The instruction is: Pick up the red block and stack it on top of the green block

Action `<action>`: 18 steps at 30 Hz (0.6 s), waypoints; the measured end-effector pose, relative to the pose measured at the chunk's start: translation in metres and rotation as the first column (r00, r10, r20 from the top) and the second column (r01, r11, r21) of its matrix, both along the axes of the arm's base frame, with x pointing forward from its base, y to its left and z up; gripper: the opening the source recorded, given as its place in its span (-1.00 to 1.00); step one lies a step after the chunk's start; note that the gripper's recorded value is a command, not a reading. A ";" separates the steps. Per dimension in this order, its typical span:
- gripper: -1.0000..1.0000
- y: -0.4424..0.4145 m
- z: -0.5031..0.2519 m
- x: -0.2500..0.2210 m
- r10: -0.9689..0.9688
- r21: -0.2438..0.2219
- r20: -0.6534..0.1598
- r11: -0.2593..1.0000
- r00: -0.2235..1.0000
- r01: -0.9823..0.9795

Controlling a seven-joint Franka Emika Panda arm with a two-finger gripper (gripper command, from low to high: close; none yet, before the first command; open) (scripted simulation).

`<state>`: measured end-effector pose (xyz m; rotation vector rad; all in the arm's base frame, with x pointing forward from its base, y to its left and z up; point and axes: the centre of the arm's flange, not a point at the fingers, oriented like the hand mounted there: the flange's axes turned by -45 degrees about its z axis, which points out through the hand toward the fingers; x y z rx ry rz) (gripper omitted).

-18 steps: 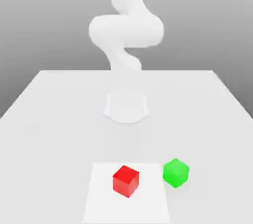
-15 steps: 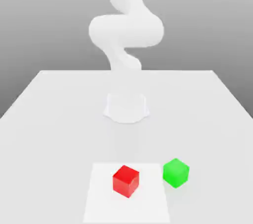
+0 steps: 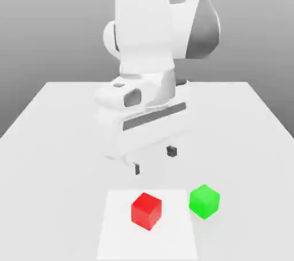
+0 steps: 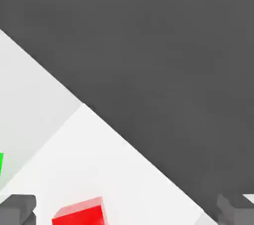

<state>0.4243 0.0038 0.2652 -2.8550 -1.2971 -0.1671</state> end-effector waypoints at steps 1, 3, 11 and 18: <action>0.00 -0.001 -0.018 -0.008 0.040 -0.016 -0.030 0.999 0.999 -0.041; 0.00 -0.004 -0.049 -0.021 0.104 -0.039 -0.077 0.993 0.992 -0.107; -1.00 -0.005 -0.117 -0.026 0.128 -0.046 -0.095 0.990 0.987 -0.133; -1.00 -0.005 -0.111 -0.025 0.129 -0.047 -0.096 0.990 0.987 -0.134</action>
